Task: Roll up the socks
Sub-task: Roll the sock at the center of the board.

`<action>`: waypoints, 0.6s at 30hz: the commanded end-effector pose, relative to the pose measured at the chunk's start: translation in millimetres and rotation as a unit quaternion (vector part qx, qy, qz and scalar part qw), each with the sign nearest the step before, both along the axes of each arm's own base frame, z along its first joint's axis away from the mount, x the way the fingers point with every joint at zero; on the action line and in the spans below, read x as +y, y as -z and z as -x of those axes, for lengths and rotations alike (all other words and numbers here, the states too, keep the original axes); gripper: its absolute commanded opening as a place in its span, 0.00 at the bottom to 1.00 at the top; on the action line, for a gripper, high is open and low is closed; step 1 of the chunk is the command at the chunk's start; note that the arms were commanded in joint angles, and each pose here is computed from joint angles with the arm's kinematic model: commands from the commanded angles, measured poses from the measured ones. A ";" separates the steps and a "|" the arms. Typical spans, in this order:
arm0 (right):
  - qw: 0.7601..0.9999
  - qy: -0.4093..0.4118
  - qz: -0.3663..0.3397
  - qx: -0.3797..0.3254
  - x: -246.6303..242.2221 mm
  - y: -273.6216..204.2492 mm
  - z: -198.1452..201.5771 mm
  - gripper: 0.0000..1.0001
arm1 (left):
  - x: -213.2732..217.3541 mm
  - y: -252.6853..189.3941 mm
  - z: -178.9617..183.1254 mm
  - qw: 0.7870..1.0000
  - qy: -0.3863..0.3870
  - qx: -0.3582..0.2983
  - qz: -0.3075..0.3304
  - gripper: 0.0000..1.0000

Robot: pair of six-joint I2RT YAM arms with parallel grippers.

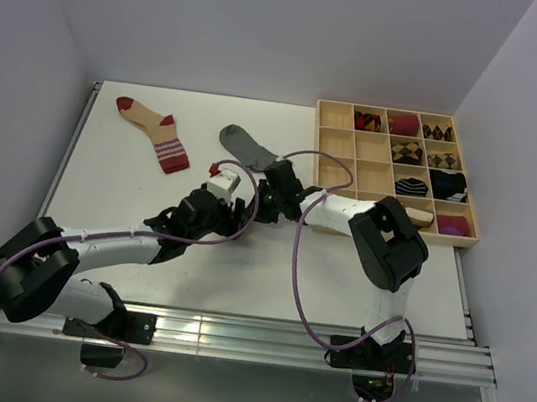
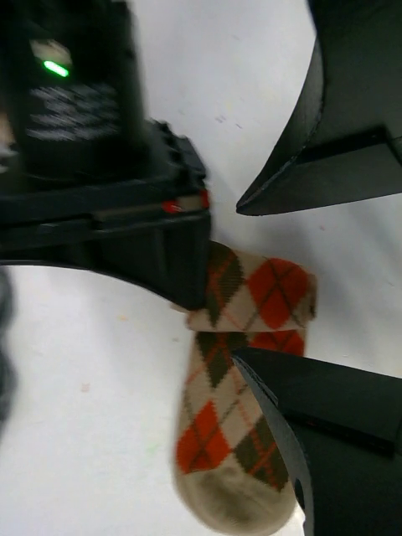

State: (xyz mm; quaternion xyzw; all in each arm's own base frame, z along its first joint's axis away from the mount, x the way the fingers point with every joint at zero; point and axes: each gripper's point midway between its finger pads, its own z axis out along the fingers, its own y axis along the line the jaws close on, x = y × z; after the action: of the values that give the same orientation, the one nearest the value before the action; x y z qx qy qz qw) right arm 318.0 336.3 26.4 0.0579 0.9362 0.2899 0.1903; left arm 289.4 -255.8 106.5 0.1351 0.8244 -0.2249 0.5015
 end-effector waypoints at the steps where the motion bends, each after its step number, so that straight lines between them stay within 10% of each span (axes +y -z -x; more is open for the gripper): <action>1: 0.997 0.009 0.063 0.045 -23.9 33.5 14.1 0.00 | 9.5 24.5 9.7 0.998 -0.002 0.002 -0.055 0.70; 18: 0.997 0.000 0.057 0.049 -18.6 31.7 15.3 0.00 | 3.4 68.2 13.6 0.991 -0.006 0.022 -0.131 0.62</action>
State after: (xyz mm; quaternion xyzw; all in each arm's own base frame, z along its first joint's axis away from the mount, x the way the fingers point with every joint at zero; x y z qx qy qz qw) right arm 317.9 336.9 26.8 0.0589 0.9372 0.2902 0.1843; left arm 263.8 -244.7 25.8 0.2056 0.8649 -0.1190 0.4422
